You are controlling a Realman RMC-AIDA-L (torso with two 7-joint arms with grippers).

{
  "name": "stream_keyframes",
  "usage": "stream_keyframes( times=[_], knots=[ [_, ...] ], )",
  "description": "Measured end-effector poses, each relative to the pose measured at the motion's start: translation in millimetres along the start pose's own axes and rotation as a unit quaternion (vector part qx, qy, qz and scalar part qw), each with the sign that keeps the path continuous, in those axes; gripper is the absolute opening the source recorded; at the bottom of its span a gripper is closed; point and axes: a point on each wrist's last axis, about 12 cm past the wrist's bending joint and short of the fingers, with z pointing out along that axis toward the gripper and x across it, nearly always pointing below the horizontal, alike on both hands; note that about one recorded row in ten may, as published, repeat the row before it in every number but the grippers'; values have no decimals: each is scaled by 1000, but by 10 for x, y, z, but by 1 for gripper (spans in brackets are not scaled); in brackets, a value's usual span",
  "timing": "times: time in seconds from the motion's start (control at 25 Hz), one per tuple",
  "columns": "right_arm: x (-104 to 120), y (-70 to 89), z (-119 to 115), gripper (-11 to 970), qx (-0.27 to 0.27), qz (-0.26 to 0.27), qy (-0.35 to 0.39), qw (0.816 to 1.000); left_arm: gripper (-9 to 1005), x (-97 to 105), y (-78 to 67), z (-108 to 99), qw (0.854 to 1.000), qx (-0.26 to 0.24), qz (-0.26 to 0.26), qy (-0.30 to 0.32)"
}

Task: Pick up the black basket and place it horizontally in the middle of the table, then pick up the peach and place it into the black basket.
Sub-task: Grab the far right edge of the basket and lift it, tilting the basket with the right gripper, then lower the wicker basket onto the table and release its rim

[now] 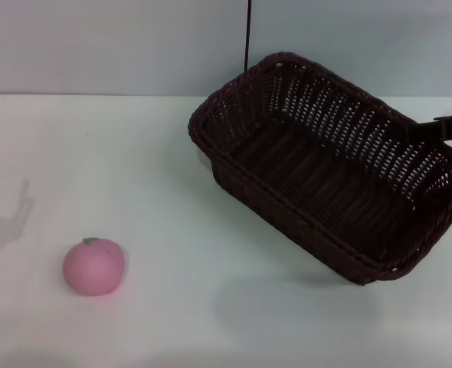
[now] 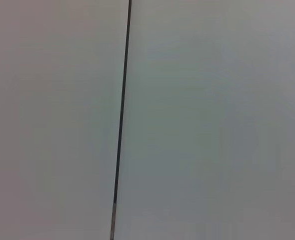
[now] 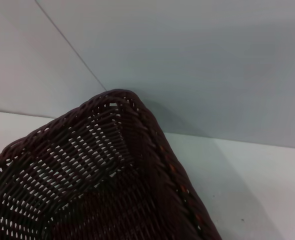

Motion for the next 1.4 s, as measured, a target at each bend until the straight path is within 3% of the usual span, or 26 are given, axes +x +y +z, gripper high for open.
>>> stream_keyframes(
  times=[0.12,0.2,0.4,0.56,0.72,0.88,1.0,1.04,1.08,1.16,1.32,1.36,1.4],
  knots=[
    [2,3,10,646,-1,-2,1,1000,818,1,-3,1,1000,0,-1,0],
    [-4,5,13,408,-1,-3,0,1000,818,1,-4,-1,1000,0,-1,0],
    [-45,37,-24,259,2,-23,1,1000,817,0,-6,-4,1000,0,-1,-1],
    [-95,108,-75,237,4,-59,7,998,817,-5,5,-11,1000,-2,0,-1],
    [-150,271,-126,215,-1,-131,31,991,816,-17,18,-33,1000,-5,1,-5],
    [-185,476,-177,199,-19,-257,76,963,816,-30,27,-70,1000,-9,1,-10],
    [-189,491,-234,192,-14,-299,86,950,815,-30,24,-74,1000,-10,1,-10],
    [-180,507,-304,189,-14,-349,90,933,815,-30,18,-79,1000,-10,-1,-11],
    [-180,507,-304,191,-14,-349,90,933,815,-30,18,-79,1000,-10,-1,-11],
    [-186,525,-401,195,-11,-403,85,911,815,-31,3,-85,1000,-10,-4,-12],
    [-219,514,-482,203,0,-443,76,893,814,-34,-1,-89,1000,-9,-5,-13],
    [-234,511,-510,205,-4,-472,57,880,814,-36,-20,-90,1000,-6,-8,-15],
    [-234,511,-510,206,-4,-472,57,880,814,-36,-20,-90,1000,-6,-8,-15]
  ],
)
